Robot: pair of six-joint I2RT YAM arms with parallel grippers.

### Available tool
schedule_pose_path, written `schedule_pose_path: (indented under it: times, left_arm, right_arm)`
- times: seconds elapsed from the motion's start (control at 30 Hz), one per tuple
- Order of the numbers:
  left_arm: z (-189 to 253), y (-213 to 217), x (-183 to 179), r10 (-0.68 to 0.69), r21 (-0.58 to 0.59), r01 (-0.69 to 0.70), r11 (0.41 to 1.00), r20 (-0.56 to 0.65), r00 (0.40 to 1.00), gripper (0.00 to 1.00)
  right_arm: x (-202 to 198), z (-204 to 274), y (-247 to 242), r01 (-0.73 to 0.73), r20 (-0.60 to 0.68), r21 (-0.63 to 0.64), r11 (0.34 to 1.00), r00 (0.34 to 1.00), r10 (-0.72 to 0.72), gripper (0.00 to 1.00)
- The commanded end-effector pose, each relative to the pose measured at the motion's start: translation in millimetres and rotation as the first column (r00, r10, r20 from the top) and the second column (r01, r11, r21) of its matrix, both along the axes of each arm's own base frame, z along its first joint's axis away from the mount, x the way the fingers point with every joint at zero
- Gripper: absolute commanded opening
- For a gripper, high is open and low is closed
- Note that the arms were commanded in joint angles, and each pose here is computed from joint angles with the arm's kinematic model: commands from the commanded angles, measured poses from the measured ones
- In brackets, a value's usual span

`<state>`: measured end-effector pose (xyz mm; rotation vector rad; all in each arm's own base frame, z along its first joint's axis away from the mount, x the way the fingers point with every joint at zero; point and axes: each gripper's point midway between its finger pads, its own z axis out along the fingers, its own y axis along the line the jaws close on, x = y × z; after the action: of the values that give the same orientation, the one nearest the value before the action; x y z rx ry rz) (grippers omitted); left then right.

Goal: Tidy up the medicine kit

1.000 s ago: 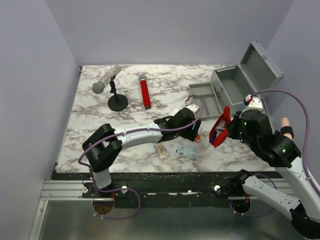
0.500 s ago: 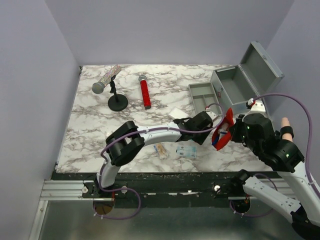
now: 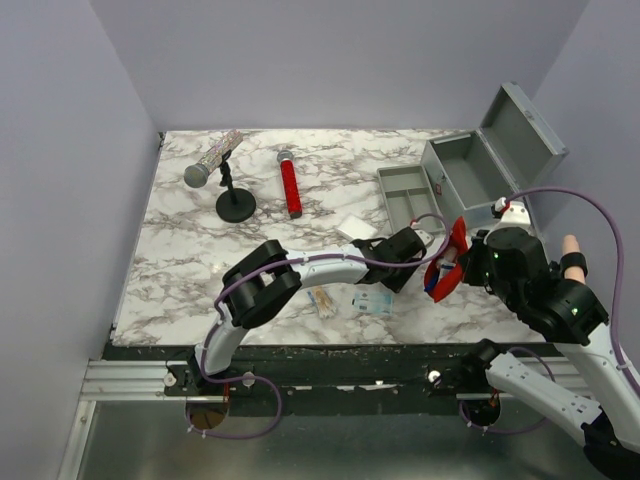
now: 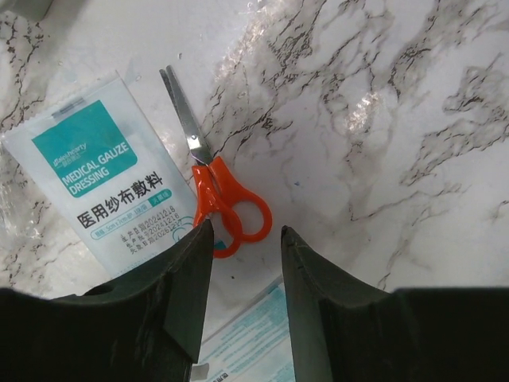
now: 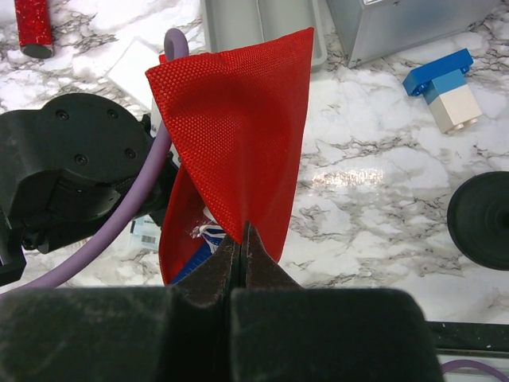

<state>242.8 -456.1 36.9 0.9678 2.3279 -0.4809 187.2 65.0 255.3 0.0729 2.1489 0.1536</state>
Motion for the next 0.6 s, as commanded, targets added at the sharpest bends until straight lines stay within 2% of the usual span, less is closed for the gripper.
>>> schedule_pose_path:
  times: [0.0,0.27,0.4,0.57]
  left_arm:
    - [-7.9,-0.2,0.9,-0.004,0.030,0.004,1.000,0.000,1.000,0.50]
    - [-16.6,5.2,2.8,0.007,0.063,-0.008,0.998,0.006,1.000,0.45]
    - [-19.8,6.1,2.7,0.008,0.071,-0.008,0.997,0.003,1.000,0.35]
    - [-21.1,9.1,2.8,0.015,0.078,-0.015,0.997,0.007,1.000,0.29]
  right_arm:
    - [0.0,-2.7,-4.6,0.009,-0.003,-0.026,1.000,1.000,-0.009,0.01]
    - [-0.5,-4.9,-2.2,0.002,-0.011,-0.018,1.000,1.000,-0.002,0.01]
    - [-0.5,-4.7,-2.5,0.004,-0.008,-0.016,1.000,1.000,-0.004,0.01]
    - [-0.9,-3.6,-2.4,0.003,-0.005,-0.011,1.000,1.000,-0.003,0.01]
